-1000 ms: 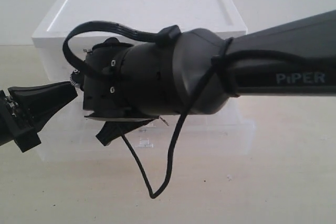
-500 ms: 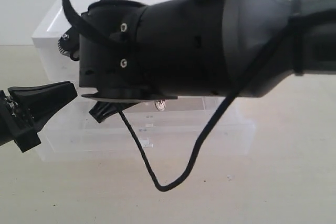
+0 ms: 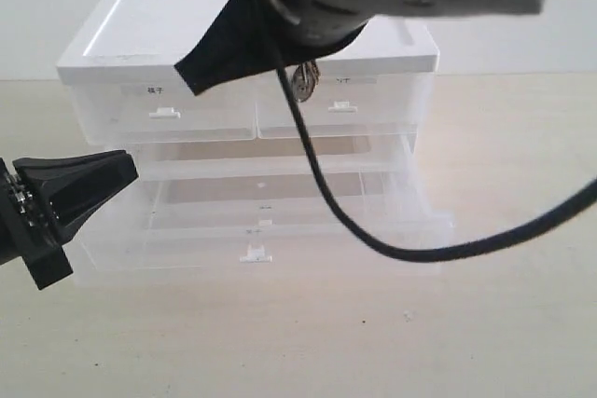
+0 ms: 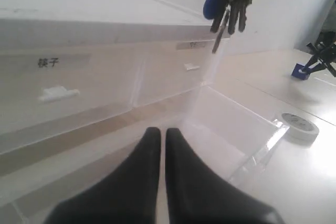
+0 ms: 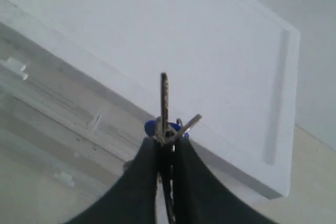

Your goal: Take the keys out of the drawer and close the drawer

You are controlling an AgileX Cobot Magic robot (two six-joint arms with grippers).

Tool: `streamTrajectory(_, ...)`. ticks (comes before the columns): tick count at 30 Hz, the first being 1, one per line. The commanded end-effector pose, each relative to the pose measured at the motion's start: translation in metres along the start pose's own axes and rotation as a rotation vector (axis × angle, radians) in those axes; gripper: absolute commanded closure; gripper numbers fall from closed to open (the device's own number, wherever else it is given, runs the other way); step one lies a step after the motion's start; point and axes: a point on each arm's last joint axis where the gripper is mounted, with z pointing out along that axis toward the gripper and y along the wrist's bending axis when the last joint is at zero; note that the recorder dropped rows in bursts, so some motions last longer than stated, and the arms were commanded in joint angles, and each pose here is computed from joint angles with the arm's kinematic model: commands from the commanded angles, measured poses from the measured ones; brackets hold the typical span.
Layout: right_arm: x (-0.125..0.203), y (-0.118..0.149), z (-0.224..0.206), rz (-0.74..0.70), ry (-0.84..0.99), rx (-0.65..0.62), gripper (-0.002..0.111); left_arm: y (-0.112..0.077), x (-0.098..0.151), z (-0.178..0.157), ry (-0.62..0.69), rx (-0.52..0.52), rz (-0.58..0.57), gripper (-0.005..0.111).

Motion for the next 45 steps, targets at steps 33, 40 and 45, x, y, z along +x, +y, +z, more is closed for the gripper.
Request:
streamTrajectory(33,-0.004,-0.053,-0.049,0.046,-0.049,0.074,0.109,-0.043,0.046,0.027,0.33,-0.045,0.309,0.102)
streamTrajectory(40,-0.005,-0.053,-0.049,0.024,-0.06,0.065,0.109,-0.031,0.043,0.052,0.282,-0.084,0.334,0.102)
streamTrajectory(45,-0.005,-0.053,-0.049,0.0,-0.063,0.067,0.109,-0.026,0.036,0.069,0.25,-0.098,0.336,0.102)
